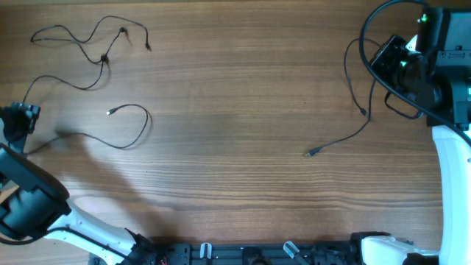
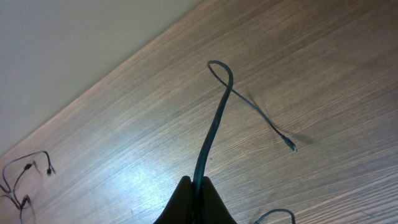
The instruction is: Untangle cables
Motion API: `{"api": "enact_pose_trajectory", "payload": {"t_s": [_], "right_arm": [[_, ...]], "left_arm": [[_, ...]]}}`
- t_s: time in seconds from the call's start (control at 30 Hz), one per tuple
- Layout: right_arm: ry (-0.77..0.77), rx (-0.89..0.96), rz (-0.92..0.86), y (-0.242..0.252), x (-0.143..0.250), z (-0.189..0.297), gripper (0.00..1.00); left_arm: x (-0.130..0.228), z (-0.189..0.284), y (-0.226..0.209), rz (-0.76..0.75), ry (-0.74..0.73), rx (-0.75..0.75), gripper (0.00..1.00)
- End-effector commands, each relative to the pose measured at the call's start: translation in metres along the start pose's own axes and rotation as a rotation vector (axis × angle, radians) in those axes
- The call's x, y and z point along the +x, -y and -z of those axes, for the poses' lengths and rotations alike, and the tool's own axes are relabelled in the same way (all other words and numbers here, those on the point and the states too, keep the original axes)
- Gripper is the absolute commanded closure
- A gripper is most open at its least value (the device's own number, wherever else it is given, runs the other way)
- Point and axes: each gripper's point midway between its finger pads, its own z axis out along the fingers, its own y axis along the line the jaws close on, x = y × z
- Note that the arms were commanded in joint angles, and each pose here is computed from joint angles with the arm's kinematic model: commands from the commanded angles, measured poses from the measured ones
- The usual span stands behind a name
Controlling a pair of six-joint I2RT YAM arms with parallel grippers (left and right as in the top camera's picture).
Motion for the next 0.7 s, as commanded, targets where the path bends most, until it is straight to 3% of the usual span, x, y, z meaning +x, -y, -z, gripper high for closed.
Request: {"api": "enact_pose_trajectory", "payload": {"t_s": [0.0, 0.27, 0.37, 0.43, 0.47, 0.53, 0.67], "right_arm": [[0.002, -0.010, -0.006, -0.002, -0.002, 0.000, 0.96], [-0.001, -0.009, -0.006, -0.002, -0.002, -0.001, 0.96], [-0.002, -0.008, -0.006, -0.002, -0.002, -0.001, 0.96], [-0.003, -0.008, -0.006, -0.002, -0.002, -0.001, 0.96], [-0.003, -0.007, -0.006, -0.002, -0.002, -0.001, 0.96], [-0.004, -0.007, -0.006, -0.002, -0.001, -0.002, 0.96], [-0.005, -0.006, -0.006, -0.002, -0.001, -0.002, 0.96]], "left_arm": [[0.005, -0.002, -0.014, 0.111, -0.016, -0.056, 0.00], [0.013, -0.012, -0.018, 0.163, -0.049, -0.084, 0.02], [0.021, -0.033, -0.023, 0.159, -0.088, -0.118, 0.22], [0.015, -0.042, -0.018, 0.152, -0.063, -0.102, 0.50], [0.008, -0.042, -0.014, 0.156, -0.038, -0.084, 0.71], [-0.007, -0.041, -0.003, 0.147, 0.019, -0.035, 0.94], [-0.049, -0.019, 0.028, -0.051, 0.147, 0.067, 0.96]]}}
